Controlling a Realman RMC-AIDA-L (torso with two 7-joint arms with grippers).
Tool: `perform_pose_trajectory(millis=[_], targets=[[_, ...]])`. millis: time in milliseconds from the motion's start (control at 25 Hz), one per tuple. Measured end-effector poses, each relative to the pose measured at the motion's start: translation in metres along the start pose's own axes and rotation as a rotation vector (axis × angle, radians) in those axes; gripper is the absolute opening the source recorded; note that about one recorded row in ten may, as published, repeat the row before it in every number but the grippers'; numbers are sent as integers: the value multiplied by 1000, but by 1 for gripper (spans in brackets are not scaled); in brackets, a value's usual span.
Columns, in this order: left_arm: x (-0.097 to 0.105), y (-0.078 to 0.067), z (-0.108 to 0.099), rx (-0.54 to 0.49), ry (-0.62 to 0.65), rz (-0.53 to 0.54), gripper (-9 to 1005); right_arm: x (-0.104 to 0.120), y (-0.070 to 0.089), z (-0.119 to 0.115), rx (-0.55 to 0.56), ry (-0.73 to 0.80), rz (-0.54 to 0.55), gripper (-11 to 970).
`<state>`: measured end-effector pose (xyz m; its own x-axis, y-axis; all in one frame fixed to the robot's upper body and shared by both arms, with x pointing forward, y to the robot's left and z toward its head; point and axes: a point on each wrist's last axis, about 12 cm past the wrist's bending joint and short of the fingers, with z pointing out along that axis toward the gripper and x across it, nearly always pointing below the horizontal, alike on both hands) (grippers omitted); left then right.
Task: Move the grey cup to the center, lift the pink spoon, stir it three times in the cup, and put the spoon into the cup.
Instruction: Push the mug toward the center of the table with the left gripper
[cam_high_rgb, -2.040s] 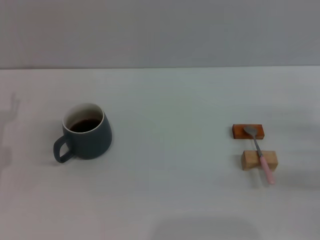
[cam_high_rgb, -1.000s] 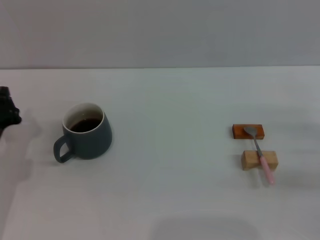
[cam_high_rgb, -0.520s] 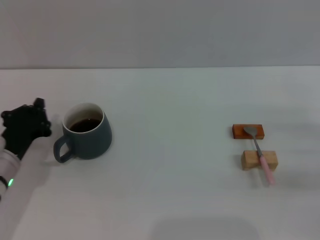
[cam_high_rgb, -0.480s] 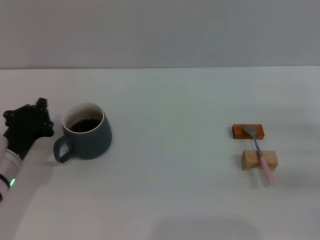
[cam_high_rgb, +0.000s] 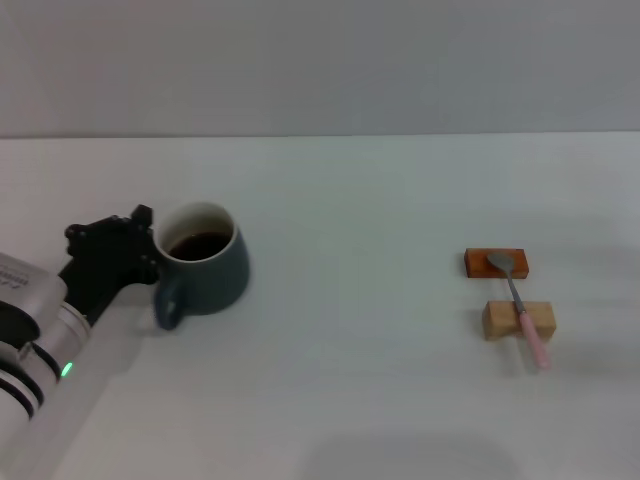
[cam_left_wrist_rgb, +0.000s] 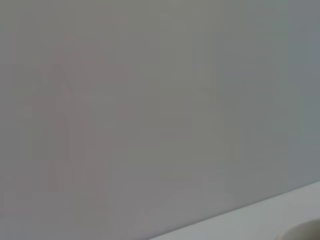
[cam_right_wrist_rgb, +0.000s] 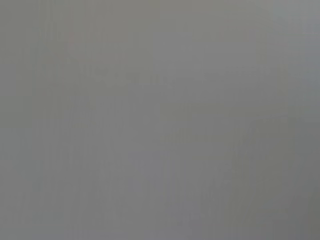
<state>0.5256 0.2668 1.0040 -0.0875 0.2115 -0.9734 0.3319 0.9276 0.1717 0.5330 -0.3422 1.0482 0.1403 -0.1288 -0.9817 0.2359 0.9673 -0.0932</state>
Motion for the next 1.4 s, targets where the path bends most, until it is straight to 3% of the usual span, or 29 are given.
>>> perform_pose_trajectory(millis=[800, 920, 1080, 1240, 1400], targets=[[-7, -54, -3, 198, -22, -39, 5, -1, 6, 0, -25, -7, 1, 790], [-8, -51, -3, 181, -25, -47, 6, -1, 5, 0, -25, -6, 1, 790], [-14, -30, 7, 104, -38, -51, 7, -1, 4, -1, -23, -8, 0, 790], [-17, -25, 15, 96, -31, -38, 7, -1, 3, -4, -20, -16, -2, 789], [-19, -30, 25, 120, -1, -14, 8, -2, 1, -8, -17, -23, 3, 789]])
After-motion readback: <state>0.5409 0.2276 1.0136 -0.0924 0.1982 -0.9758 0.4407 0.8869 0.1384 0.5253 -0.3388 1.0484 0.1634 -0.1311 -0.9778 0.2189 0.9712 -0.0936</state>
